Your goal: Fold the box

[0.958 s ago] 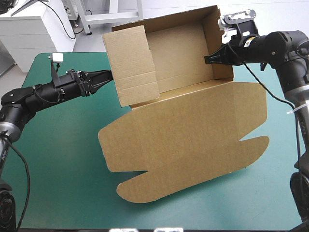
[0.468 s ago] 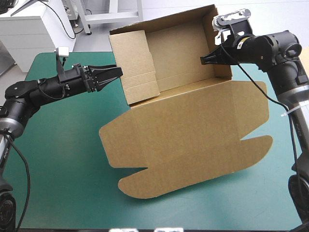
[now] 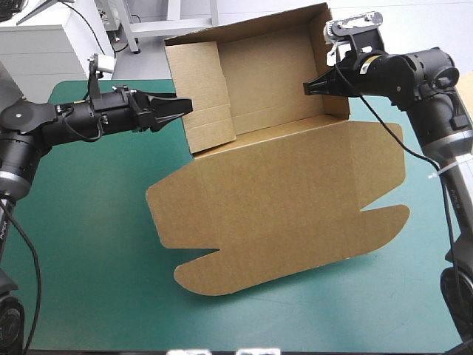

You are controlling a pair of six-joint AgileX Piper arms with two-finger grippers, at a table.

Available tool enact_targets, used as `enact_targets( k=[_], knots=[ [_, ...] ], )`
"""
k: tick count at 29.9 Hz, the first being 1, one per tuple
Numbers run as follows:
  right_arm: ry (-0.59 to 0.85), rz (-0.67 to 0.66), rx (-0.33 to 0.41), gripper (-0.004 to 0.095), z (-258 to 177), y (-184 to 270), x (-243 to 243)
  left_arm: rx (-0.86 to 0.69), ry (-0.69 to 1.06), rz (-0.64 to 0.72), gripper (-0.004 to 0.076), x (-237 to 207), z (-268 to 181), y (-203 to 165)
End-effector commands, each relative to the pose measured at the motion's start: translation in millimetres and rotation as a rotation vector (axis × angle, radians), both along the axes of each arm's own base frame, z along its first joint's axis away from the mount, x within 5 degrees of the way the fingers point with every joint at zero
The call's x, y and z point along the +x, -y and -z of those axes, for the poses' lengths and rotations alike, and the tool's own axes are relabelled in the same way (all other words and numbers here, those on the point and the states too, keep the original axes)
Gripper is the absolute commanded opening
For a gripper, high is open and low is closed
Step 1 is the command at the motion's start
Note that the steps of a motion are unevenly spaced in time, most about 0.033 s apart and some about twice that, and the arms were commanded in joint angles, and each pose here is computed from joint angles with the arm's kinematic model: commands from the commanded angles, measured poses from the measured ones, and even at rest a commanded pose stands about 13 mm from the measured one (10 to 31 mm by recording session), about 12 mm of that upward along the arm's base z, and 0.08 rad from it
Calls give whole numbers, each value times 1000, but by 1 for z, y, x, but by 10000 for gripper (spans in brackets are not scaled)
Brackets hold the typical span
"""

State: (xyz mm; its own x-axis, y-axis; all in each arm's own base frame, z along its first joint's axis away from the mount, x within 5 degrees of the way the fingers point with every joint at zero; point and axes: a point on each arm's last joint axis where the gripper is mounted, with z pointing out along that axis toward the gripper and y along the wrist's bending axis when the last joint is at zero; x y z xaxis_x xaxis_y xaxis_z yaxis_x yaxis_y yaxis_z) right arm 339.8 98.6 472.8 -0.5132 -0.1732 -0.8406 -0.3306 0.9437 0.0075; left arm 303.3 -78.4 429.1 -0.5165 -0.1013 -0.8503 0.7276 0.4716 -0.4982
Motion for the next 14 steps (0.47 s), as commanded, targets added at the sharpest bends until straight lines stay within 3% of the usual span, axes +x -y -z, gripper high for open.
enact_targets(
  k=[1,8,14],
  knots=[
    [153,-7,105,-15,-34,0,-16,36,64,-66,552,-11,-32,18],
    [162,15,149,-15,-36,0,-15,274,137,-314,548,-14,-54,50],
    [155,8,170,-15,-36,-1,-16,306,76,-427,521,-7,-59,62]
  ],
)
